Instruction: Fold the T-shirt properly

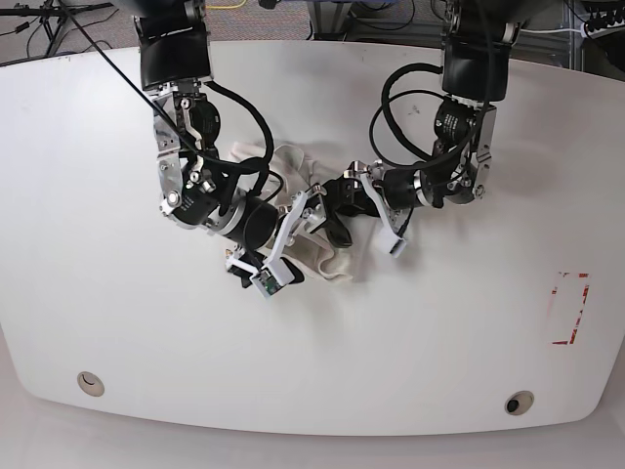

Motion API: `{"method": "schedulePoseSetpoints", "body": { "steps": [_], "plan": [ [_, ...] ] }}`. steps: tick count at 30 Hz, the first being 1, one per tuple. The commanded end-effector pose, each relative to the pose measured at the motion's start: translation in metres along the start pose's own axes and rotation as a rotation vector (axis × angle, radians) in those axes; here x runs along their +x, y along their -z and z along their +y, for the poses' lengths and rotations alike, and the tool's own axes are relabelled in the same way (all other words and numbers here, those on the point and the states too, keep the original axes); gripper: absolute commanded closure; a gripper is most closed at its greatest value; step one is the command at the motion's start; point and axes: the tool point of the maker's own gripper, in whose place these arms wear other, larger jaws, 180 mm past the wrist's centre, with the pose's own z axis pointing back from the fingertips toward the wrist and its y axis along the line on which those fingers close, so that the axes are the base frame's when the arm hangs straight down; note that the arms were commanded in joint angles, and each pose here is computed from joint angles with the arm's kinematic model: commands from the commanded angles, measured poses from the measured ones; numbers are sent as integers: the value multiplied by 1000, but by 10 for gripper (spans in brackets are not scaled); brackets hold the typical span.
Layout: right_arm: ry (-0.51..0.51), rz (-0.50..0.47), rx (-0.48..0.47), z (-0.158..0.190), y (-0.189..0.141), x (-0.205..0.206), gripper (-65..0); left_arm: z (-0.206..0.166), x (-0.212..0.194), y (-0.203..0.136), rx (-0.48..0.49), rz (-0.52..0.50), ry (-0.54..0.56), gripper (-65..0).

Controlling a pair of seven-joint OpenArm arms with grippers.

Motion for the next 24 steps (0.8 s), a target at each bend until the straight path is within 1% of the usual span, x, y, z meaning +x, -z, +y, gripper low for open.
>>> {"method": "schedulePoseSetpoints", "body": {
  "steps": [1,5,9,11,15,19,22,24],
  "plan": [
    [-59,-98,6,1,-10,35,-550,13,17,-18,49,-35,3,-301],
    [-99,-111,-9,-1,-20,42,-549,8,44,-34,14,-154,-17,-310],
    [-116,-112,-14,0,-25,44,-547,5,59,-48,-9,-207,-18,-331],
    [-104,-81,-16,1,-26,33,-547,4,69,-60,-25,-240,-11,-335],
    [-66,-46,-32,-3,-29,17,-547,4,77,-72,-48,-272,-21,-333],
    [0,-38,-7,11,-24,2,-547,8,84,-88,-59,-300,-32,-333],
    [33,-24,6,20,-22,-10,-547,18,89,-106,-44,-314,-32,-333],
    [50,-11,10,23,-23,-18,-547,29,94,-124,-20,-332,-30,-333]
  ]
}}
